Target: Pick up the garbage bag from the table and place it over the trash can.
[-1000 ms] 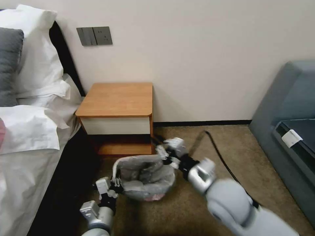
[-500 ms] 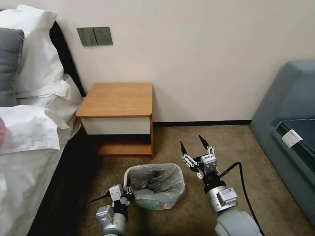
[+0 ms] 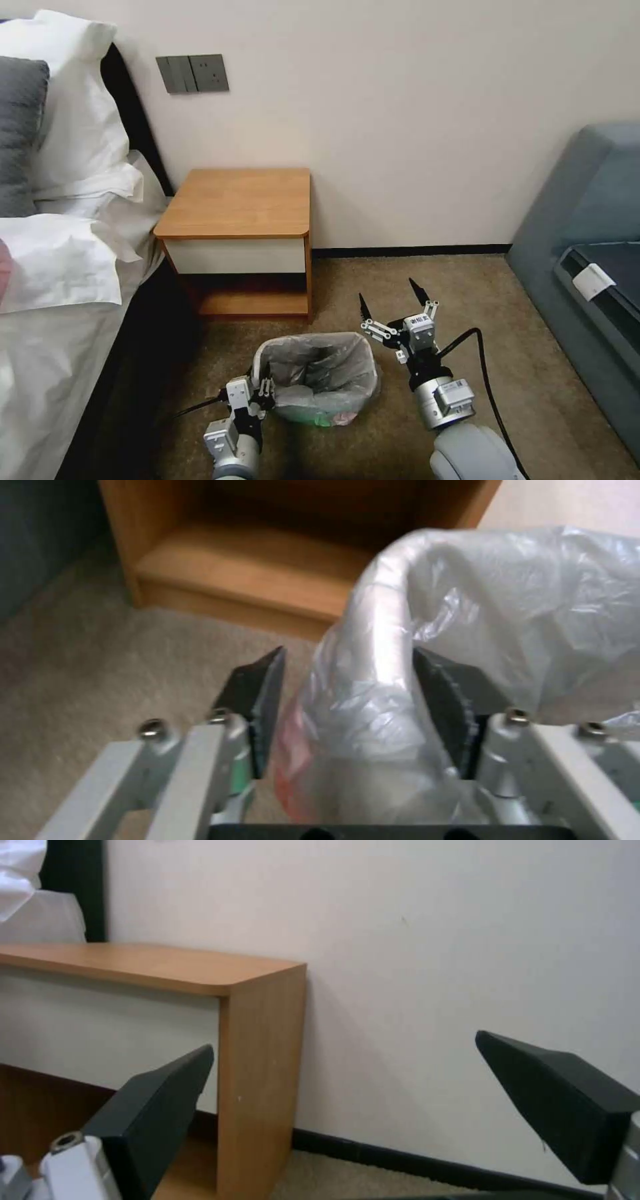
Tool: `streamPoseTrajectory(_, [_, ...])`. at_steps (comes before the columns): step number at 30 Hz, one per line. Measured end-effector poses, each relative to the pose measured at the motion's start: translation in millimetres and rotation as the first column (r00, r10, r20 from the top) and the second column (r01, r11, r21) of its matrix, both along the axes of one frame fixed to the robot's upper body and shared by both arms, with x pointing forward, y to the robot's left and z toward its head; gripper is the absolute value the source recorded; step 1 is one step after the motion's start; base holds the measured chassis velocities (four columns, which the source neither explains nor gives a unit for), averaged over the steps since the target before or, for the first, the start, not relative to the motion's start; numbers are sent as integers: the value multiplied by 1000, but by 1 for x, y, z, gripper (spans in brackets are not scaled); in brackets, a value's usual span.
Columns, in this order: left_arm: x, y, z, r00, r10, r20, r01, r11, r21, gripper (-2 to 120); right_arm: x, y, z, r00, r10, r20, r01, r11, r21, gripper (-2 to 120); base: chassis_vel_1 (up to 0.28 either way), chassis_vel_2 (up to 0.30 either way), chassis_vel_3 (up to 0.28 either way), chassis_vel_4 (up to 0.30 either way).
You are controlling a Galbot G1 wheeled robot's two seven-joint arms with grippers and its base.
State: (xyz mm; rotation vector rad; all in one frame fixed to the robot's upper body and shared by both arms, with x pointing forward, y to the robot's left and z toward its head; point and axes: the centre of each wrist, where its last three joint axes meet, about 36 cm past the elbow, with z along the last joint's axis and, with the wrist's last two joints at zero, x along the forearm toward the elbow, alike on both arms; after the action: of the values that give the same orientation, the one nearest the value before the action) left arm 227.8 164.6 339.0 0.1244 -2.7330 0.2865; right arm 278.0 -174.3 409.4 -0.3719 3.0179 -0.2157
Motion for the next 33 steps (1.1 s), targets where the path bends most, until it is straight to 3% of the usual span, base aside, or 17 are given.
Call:
streamPoseTrajectory(6, [1, 7, 4, 998, -2, 58, -1, 999, 54, 80, -3, -1, -4, 1000, -12, -13, 12, 1000, 26, 100, 0, 0, 0, 0])
streamPoseTrajectory(9, [1, 10, 5, 998, -5, 70, 1, 998, 64, 85, -4, -1, -5, 1000, -12, -19, 13, 999, 35, 100, 0, 0, 0, 0])
streamPoseTrajectory(11, [1, 13, 7, 995, -11, 96, 2, 996, 87, 97, -6, -3, -8, 999, -10, -34, 12, 999, 51, 100, 0, 0, 0, 0])
streamPoseTrajectory(16, [1, 21, 8, 988, -21, 153, 1, 991, 131, 99, -10, -8, -14, 998, -15, -55, 19, 997, 73, 100, 0, 0, 0, 0])
streamPoseTrajectory(17, [-1, 54, 11, 951, -45, 307, -33, 970, 243, 100, -24, -35, -38, 996, -26, -91, 34, 996, 86, 100, 0, 0, 0, 0])
streamPoseTrajectory(18, [-1, 54, 11, 951, -45, 307, -33, 970, 243, 100, -24, -35, -38, 996, -26, -91, 34, 996, 86, 100, 0, 0, 0, 0])
streamPoseTrajectory(19, [-4, 63, 16, 930, -56, 363, -36, 969, 243, 100, -33, -46, -50, 995, -49, -90, 57, 995, 86, 100, 0, 0, 0, 0])
streamPoseTrajectory(22, [-20, 66, 20, 899, -98, 428, -1, 974, 226, 100, -55, -55, -61, 990, -99, -98, 109, 988, 108, 100, 0, 0, 0, 0])
streamPoseTrajectory(24, [-29, 68, 22, 890, -93, 446, -6, 977, 214, 100, -65, -56, -65, 989, -115, -94, 126, 985, 118, 100, 0, 0, 0, 0])
streamPoseTrajectory(29, [-62, 72, 27, 903, -60, 425, -25, 981, 190, 100, -88, -57, -74, 986, -151, -67, 159, 976, 150, 100, 0, 0, 0, 0])
streamPoseTrajectory(33, [-65, 72, 27, 905, -56, 421, -27, 981, 190, 100, -90, -57, -75, 986, -156, -61, 163, 974, 154, 100, 0, 0, 0, 0])
